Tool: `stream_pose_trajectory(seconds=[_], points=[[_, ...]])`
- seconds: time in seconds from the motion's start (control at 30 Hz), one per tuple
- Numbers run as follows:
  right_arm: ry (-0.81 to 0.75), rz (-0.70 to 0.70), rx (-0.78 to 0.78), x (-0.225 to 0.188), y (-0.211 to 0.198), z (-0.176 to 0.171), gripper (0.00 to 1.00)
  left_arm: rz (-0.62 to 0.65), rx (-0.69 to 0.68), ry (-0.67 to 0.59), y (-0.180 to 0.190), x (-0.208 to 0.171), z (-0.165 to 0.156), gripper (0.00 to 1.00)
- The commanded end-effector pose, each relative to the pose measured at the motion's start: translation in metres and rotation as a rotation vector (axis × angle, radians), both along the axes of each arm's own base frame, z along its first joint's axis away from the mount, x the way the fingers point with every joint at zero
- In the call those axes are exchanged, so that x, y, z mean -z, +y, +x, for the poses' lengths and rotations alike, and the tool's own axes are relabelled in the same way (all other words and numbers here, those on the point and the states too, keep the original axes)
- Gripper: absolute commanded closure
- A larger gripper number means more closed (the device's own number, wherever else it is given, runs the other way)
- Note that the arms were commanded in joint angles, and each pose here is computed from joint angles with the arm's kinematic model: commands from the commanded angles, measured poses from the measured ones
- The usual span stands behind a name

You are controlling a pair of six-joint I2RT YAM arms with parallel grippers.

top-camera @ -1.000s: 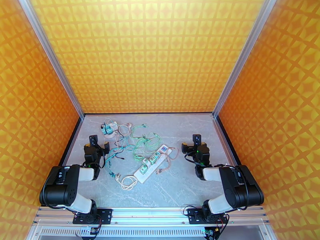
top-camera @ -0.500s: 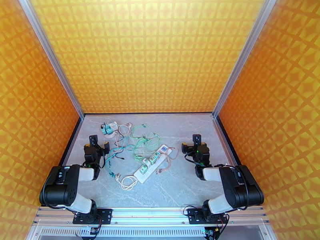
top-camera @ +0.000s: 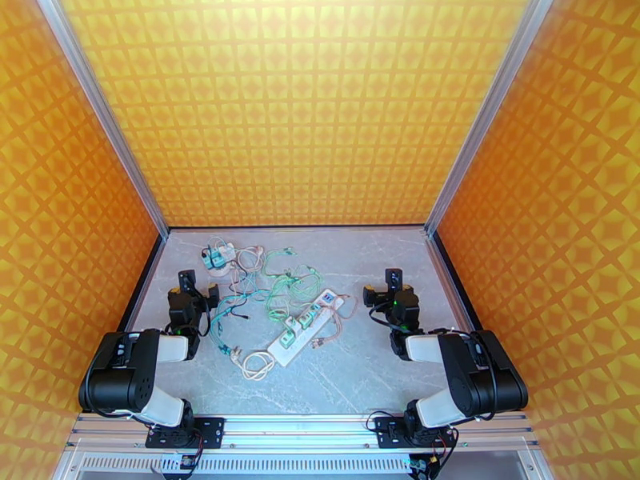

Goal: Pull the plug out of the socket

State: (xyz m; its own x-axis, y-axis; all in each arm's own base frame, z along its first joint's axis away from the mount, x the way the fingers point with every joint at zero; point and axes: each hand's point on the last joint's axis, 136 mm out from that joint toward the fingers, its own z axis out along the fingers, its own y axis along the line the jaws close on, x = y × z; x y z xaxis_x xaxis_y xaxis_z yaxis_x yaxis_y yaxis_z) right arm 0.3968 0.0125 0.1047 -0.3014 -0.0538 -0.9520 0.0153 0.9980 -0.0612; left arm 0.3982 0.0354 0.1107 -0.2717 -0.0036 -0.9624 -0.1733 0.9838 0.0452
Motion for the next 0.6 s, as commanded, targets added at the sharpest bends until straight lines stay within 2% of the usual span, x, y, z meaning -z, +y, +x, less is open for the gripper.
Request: stream_pose_trajectory(seconds=[0.0, 0.13, 0.27, 0.3, 0.37, 0.47, 0.57], points=[[-0.03, -0.002, 0.035, -0.024, -0.005, 0.004, 0.02, -0.003, 0.01, 0.035, 0.0, -0.016, 0.004, 0.01], [-0.004, 0.028, 0.135, -0.057, -0.02, -0.001, 0.01, -0.059, -0.054, 0.08, 0.008, -0.058, 0.004, 0.01], [-0.027, 0.281, 0.505, -0.084, -0.065, -0.025, 0.02, -0.275, -0.159, 0.151, 0.014, -0.097, -0.006, 0.01], [-0.014, 0.337, 0.553, -0.086, -0.068, -0.032, 0.02, -0.299, -0.165, 0.176, 0.013, -0.104, -0.009, 0.01], [0.021, 0.323, 0.412, -0.098, -0.047, -0.024, 0.01, -0.323, -0.14, 0.219, 0.006, -0.111, -0.013, 0.01], [0.094, 0.386, 0.373, -0.097, -0.035, -0.024, 0.01, -0.374, -0.096, 0.274, -0.007, -0.108, -0.025, 0.01], [0.196, 0.455, 0.27, -0.087, -0.011, -0.025, 0.02, -0.418, -0.025, 0.304, -0.028, -0.101, -0.038, 0.01]])
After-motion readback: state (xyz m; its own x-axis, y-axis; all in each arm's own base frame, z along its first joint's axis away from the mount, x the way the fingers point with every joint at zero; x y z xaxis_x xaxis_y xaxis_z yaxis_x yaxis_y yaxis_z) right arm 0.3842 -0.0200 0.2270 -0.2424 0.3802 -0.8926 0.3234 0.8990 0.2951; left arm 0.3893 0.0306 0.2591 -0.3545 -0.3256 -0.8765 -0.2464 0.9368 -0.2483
